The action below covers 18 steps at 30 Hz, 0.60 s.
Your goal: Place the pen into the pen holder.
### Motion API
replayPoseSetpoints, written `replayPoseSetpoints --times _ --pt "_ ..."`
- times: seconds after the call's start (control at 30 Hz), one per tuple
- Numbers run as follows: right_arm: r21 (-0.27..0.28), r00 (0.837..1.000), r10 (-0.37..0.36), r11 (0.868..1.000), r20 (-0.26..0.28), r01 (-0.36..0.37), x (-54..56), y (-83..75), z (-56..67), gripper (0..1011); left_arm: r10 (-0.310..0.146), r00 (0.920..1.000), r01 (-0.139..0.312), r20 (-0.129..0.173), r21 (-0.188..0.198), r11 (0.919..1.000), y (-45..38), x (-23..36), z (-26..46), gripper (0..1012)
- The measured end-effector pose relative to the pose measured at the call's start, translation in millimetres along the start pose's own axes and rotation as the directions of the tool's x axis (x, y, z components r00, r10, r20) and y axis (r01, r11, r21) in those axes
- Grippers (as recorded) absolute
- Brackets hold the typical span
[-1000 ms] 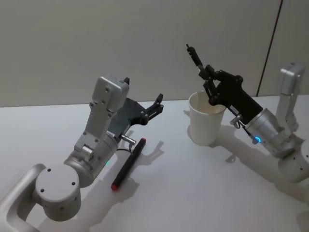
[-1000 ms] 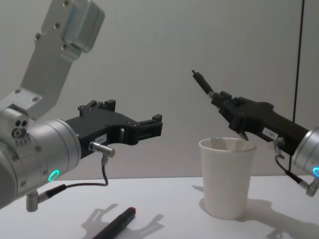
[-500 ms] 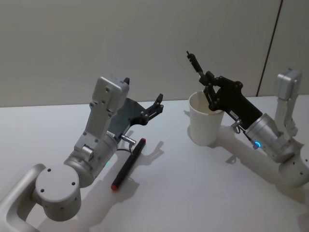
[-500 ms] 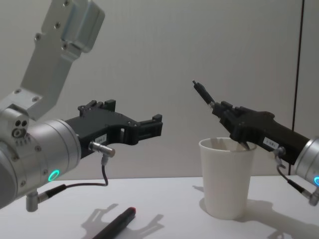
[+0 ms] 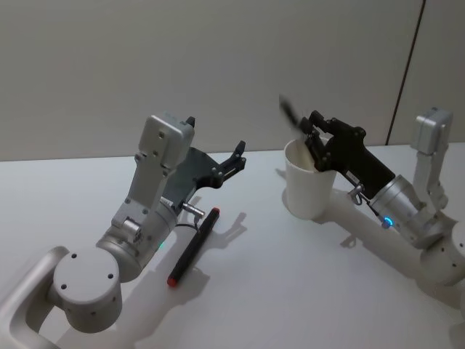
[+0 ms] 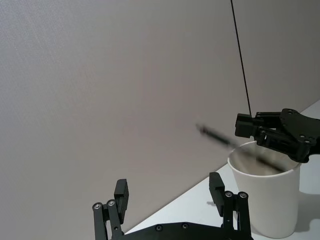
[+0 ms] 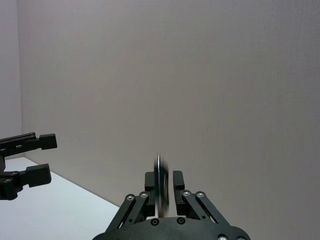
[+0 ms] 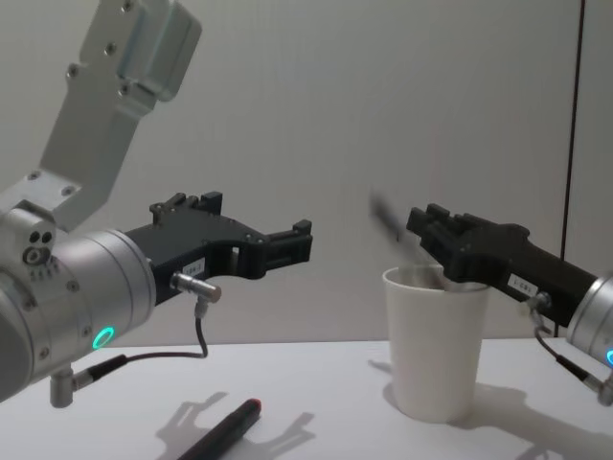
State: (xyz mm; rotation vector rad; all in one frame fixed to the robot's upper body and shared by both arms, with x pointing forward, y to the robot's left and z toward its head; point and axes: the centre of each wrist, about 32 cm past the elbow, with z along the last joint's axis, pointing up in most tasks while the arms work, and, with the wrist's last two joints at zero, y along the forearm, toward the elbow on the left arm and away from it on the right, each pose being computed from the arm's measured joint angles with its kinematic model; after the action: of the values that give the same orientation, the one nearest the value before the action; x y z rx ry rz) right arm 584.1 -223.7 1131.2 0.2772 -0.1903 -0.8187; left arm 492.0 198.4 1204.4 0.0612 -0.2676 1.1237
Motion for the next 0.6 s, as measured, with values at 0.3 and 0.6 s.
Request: replayPoseSetpoints --times 0.3,0.6 --pt "-0.004 1.0 -0.001 1.0 0.0 0.001 -0.6 -1.0 -0.7 445 0.0 1.0 0.0 0.0 0.0 1.0 0.0 0.0 0.0 1001" --pt "-0.006 1.0 -0.002 1.0 0.0 0.002 -0.6 -1.4 -0.8 729 0.0 1.0 0.0 0.0 0.0 1.0 0.0 0.0 0.0 1001"
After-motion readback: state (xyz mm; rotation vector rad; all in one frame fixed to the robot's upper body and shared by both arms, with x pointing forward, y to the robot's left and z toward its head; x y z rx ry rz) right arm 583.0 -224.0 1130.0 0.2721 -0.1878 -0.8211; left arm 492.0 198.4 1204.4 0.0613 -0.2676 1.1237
